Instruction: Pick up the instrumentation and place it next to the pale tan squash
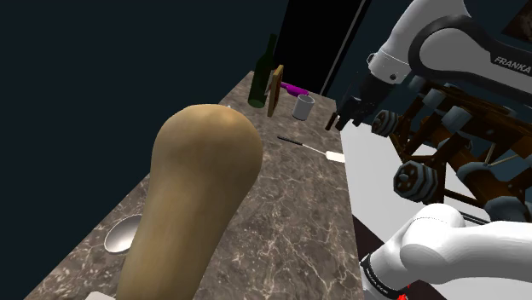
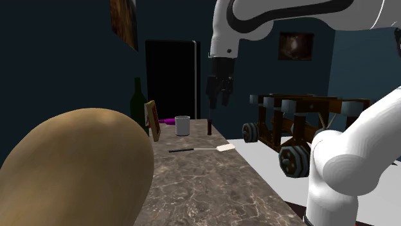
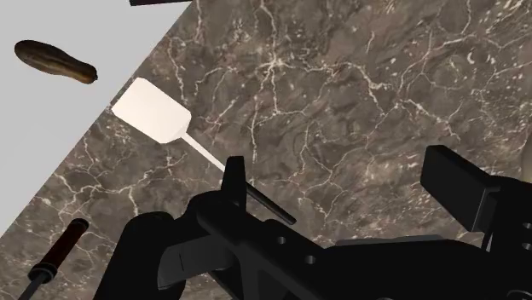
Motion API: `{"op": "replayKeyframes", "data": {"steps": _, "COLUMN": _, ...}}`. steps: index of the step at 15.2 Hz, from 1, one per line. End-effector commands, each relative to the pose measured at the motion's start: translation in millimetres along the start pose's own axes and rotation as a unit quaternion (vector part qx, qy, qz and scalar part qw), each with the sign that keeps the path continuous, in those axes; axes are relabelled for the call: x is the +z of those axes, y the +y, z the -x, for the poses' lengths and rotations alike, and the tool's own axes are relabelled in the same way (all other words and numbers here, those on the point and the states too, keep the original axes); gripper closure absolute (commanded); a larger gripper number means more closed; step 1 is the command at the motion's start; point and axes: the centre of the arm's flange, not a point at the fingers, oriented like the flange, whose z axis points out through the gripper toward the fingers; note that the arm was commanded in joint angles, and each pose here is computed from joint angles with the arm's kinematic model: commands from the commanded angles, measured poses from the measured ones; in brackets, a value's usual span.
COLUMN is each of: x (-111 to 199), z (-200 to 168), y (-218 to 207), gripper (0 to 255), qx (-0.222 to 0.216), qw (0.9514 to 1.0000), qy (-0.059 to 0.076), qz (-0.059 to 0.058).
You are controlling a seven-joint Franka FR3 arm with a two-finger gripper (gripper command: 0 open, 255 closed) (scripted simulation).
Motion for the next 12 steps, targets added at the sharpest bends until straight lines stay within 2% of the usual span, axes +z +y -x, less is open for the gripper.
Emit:
{"op": "replayKeyframes", "data": {"steps": 1, "x": 0.0, "z": 0.0, "y": 0.0, "gripper": 0, "qx": 0.000, "qw": 1.0000, "qy": 0.000, "qz": 0.000}}
{"op": "replayKeyframes", "data": {"steps": 3, "x": 19.5, "z": -9.8, "y": 15.9, "gripper": 0, "qx": -0.042, "qw": 0.9991, "qy": -0.001, "qz": -0.003}}
{"op": "replayKeyframes", "data": {"steps": 6, "x": 49.0, "z": -26.8, "y": 37.8, "gripper": 0, "qx": -0.105, "qw": 0.9944, "qy": -0.002, "qz": -0.007}}
{"op": "replayKeyframes", "data": {"steps": 9, "x": 78.7, "z": -46.3, "y": 57.2, "gripper": 0, "qx": -0.168, "qw": 0.9858, "qy": -0.004, "qz": -0.011}}
{"op": "replayKeyframes", "data": {"steps": 12, "x": 108.7, "z": -68.0, "y": 73.8, "gripper": 0, "qx": -0.230, "qw": 0.9732, "qy": -0.005, "qz": -0.015}}
